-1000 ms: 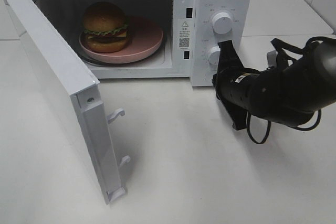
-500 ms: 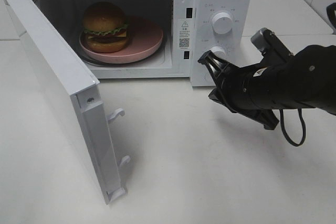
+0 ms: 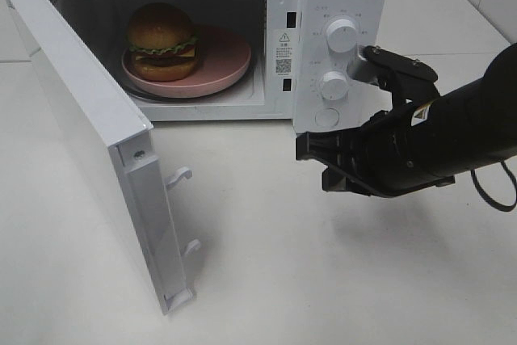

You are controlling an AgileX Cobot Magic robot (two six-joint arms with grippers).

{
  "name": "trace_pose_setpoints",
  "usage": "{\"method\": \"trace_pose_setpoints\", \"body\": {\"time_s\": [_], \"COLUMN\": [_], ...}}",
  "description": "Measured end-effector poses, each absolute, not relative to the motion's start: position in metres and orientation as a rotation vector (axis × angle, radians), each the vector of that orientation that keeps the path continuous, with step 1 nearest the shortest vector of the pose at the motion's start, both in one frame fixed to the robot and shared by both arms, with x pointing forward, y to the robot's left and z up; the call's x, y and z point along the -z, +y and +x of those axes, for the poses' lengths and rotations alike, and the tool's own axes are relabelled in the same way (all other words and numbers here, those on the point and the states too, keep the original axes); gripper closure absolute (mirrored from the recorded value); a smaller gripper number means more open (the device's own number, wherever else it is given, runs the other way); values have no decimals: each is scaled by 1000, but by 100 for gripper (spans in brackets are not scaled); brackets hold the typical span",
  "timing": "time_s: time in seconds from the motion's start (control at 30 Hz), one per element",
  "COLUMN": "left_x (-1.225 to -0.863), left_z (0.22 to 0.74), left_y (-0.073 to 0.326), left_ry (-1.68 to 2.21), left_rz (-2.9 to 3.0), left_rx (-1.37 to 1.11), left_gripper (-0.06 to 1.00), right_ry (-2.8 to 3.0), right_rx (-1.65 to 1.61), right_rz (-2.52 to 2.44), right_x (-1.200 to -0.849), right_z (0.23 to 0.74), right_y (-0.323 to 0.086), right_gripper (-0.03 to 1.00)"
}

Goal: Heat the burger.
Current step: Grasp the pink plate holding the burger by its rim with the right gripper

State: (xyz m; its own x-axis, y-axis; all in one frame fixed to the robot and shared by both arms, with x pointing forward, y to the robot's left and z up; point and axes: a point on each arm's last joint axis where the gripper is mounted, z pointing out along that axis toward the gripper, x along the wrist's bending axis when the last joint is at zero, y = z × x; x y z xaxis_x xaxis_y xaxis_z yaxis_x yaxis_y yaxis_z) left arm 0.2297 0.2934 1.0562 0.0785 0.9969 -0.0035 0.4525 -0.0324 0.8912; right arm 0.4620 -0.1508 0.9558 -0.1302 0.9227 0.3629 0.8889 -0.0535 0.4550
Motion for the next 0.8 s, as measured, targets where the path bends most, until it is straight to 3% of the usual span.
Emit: {"method": "trace_pose_setpoints", "body": {"time_s": [0.8], "left_x": [-1056], "left_z": [230], "left_y": [293], "left_ry": [1476], "left_rz": [1593], "left_rx": [-901], "left_gripper": [-5], "right_ry": [2968], "right_rx": [-314], "right_rz": [768], "right_x": [-992], "right_z": [416], "right_y": [-179], "right_gripper": [89]}}
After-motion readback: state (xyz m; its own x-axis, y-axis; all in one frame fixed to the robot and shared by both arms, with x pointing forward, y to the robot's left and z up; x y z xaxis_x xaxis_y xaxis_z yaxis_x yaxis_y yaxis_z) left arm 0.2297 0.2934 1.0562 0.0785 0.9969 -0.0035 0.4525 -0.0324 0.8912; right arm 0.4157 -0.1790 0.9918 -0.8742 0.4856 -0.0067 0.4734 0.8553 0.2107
